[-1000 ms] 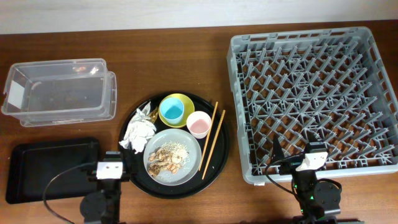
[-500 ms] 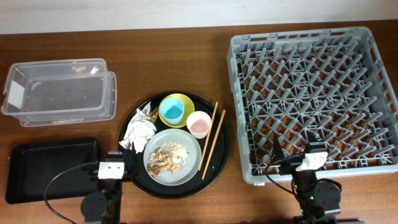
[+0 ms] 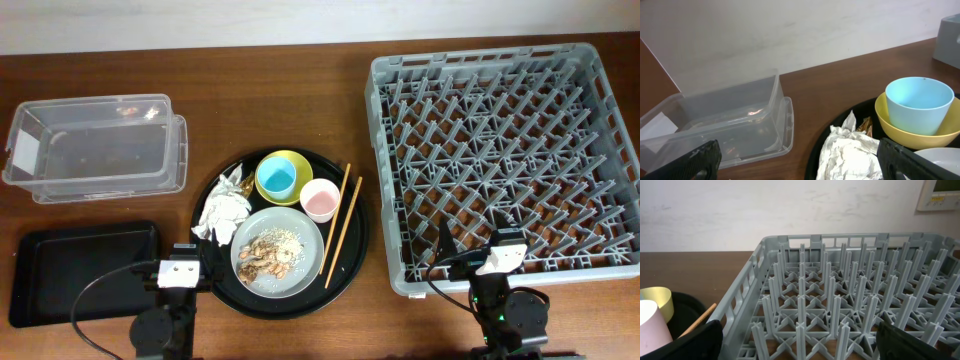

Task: Sort waste into correct bins and load items into the dishwasher rack

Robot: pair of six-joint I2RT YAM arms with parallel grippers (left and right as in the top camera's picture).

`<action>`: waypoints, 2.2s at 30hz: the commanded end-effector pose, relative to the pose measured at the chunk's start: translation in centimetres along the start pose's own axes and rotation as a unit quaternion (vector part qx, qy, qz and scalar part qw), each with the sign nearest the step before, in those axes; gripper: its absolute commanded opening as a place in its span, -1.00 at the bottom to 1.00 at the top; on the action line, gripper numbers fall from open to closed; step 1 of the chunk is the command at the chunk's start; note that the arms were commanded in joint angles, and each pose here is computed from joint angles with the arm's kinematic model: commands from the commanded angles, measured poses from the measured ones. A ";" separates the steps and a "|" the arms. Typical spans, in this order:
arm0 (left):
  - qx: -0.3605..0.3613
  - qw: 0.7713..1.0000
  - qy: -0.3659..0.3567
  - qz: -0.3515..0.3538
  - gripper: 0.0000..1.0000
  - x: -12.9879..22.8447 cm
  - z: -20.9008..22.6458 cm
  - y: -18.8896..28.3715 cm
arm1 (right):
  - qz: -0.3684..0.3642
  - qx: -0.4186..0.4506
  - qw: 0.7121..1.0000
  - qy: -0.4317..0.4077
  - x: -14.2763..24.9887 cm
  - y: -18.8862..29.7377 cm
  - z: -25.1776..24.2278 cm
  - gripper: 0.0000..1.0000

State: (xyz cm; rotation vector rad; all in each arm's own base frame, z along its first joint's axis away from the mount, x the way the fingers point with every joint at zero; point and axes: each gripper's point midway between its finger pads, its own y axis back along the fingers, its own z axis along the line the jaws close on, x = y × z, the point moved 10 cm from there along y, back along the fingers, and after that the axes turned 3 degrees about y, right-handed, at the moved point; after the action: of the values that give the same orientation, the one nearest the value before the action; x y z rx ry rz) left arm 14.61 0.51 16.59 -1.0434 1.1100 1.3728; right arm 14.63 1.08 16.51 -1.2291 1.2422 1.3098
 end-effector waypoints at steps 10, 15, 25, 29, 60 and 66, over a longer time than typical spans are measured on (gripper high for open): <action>0.538 0.824 0.098 -0.150 0.99 -5.5 -5.6 5.2 | 0.001 0.010 1.000 0.004 0.2 0.0 -0.2 0.97; 0.521 0.771 -0.071 -0.360 0.98 -9.4 -5.0 9.1 | 0.001 0.010 1.000 0.004 0.2 0.0 -0.2 0.97; 0.380 0.893 0.018 -0.241 0.98 -15.1 -2.0 7.0 | 0.001 0.010 1.000 0.004 0.2 0.0 -0.2 0.97; 0.352 0.920 0.017 -0.169 0.98 -19.8 -0.6 7.3 | 0.001 0.010 1.000 0.004 0.2 0.0 -0.2 0.97; 0.125 0.842 0.113 0.512 0.97 -11.5 -3.3 -11.2 | 0.001 0.010 1.000 0.004 0.2 0.0 -0.2 0.97; 0.107 0.805 0.120 0.571 0.27 -7.1 -4.7 -14.6 | 0.001 0.010 1.000 0.004 0.2 0.0 -0.2 0.96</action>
State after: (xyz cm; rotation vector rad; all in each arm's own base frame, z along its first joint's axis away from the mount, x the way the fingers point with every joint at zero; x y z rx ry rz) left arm 28.51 -4.70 22.81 -0.2833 2.2054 1.9200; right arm 14.62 1.05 16.54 -1.2281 1.2435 1.3050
